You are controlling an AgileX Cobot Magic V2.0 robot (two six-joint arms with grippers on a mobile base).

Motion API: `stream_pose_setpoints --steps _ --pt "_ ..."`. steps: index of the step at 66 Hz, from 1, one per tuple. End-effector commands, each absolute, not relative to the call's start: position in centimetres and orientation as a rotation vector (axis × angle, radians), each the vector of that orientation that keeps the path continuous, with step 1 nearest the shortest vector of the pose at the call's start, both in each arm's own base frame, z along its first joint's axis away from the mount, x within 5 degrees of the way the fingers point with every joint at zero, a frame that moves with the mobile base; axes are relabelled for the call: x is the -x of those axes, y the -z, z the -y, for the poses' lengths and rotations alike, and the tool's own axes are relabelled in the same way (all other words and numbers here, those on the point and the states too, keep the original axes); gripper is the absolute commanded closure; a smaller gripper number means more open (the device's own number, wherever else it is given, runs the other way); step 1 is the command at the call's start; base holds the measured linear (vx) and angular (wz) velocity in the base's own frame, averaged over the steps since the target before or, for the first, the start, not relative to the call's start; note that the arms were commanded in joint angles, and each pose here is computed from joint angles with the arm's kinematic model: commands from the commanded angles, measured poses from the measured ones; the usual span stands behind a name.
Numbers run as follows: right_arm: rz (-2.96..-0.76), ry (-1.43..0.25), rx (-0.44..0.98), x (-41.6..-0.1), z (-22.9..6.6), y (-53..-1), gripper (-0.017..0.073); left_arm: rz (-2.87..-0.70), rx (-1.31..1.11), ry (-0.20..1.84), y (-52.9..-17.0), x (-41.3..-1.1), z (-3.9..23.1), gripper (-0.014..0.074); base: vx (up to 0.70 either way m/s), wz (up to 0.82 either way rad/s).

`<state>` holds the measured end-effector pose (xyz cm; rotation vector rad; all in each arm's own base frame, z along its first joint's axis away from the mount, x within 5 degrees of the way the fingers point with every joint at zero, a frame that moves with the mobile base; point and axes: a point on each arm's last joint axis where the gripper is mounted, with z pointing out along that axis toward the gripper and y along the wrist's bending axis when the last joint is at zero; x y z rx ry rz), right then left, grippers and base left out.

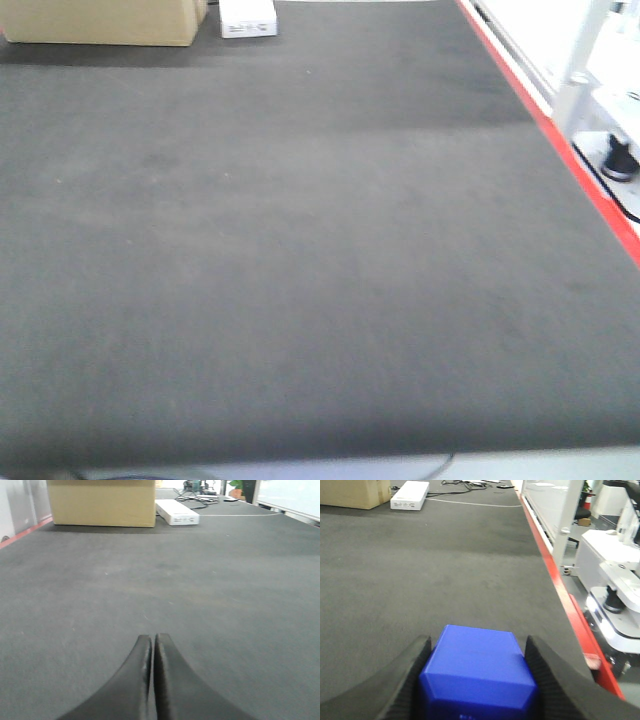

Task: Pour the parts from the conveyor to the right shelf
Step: 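Turn the base away from the conveyor holding the block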

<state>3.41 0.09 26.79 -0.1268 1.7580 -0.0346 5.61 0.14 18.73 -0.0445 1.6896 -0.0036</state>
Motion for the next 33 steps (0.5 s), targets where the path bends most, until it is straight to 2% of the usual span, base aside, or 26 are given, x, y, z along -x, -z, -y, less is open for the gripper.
stream_pose_setpoints --steps 1,19,33 --pt "-1.663 0.049 0.124 -3.44 -0.06 -28.31 0.0561 -1.586 0.056 0.016 -20.10 -5.49 -0.14 0.0600 -0.26 -0.16" --pt "-1.666 0.049 0.124 -3.44 -0.06 -28.29 0.0561 -1.586 0.056 0.016 -20.10 -5.49 -0.14 0.0600 -0.29 -0.25" --pt "-1.666 0.049 0.124 -3.44 -0.06 -28.29 0.0561 -1.586 0.056 0.016 -20.10 -5.49 -0.14 0.0600 -0.32 -0.43"
